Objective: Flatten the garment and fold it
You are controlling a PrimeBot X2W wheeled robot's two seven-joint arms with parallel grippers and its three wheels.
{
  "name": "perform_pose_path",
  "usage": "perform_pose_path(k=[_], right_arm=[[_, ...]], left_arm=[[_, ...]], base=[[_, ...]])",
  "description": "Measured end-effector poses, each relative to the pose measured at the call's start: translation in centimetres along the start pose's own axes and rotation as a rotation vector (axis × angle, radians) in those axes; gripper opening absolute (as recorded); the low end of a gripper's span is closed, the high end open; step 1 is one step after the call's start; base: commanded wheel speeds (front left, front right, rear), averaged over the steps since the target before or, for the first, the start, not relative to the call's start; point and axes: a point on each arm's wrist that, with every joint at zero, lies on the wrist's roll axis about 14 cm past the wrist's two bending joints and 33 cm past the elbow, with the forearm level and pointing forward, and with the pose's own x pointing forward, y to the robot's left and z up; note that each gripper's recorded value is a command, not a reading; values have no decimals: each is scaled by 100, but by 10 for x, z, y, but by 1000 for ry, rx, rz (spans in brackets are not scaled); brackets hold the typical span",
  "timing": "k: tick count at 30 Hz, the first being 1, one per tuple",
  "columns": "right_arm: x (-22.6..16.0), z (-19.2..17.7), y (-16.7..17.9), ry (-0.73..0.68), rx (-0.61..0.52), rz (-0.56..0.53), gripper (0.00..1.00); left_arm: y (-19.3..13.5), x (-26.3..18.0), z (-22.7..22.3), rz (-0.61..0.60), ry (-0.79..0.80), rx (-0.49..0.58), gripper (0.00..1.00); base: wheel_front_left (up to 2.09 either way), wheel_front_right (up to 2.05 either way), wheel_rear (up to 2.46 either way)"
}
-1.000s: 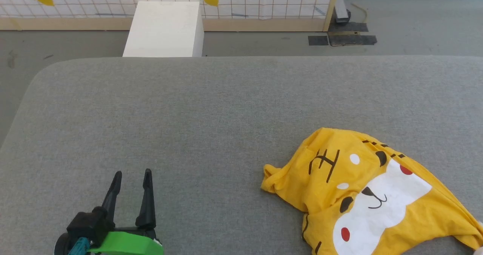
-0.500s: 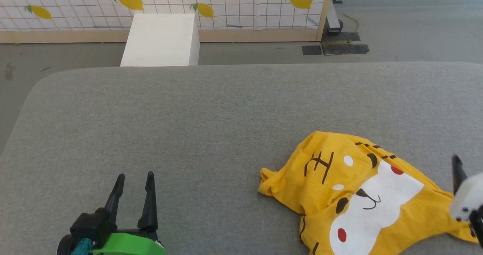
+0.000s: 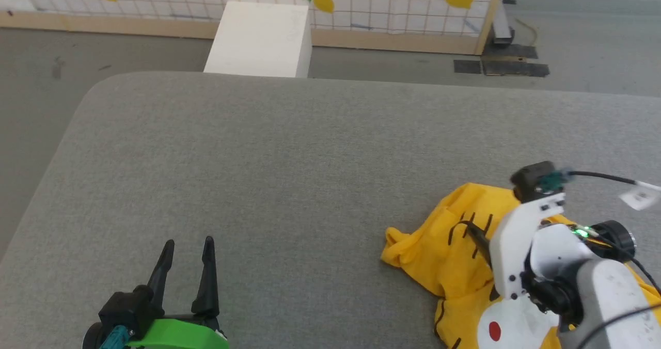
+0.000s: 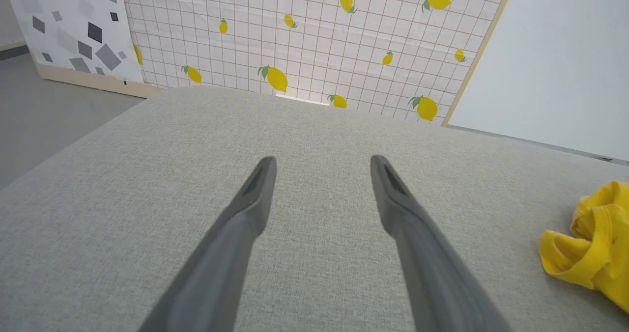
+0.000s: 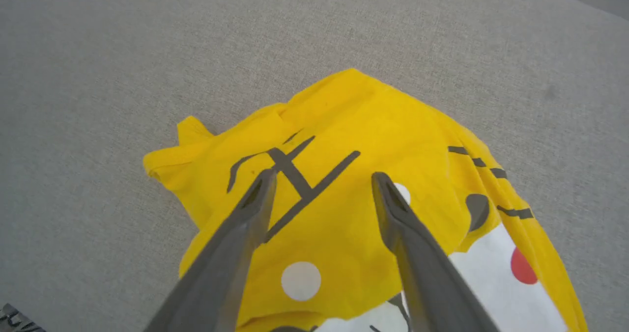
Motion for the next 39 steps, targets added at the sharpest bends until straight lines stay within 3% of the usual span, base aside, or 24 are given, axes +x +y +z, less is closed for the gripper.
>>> perform_pose_path(k=[3,7,12,13,15,21,30,33,36,37,38,39], right_arm=[[16,-20,8,156,-99,21,100],[34,-32,14,256,-225,28,100],[57,-55,22,346,-279,49,100],[61,-55,23,346,-287,52,48],[69,-53,24,329,-297,55,0],[81,-25,37,184,-287,86,0],[64,101,90,-248,-275,175,0],[69,102,104,-255,-297,204,0],[84,73,111,-157,-296,227,25],[90,60,110,-113,-292,226,41],[94,48,108,-66,-293,220,97],[99,33,104,-16,-293,211,100]], left_arm=[[6,-2,-1,19,4,0,100],[9,-2,-2,33,9,1,100],[16,-2,-5,58,18,-2,100],[18,-2,-5,63,20,-1,100],[21,-3,-5,74,22,0,100],[30,-8,-4,102,20,2,100],[18,-5,2,66,-5,-10,100],[16,-6,1,62,-2,-16,100],[17,-9,-2,71,7,-34,100],[18,-11,-3,76,12,-36,100],[19,-12,-4,79,15,-39,100],[20,-13,-5,83,19,-41,100]], base=[[0,0,0],[0,0,0],[0,0,0],[0,0,0],[0,0,0],[0,0,0],[0,0,0],[0,0,0],[0,0,0],[0,0,0],[0,0,0],[0,0,0]])
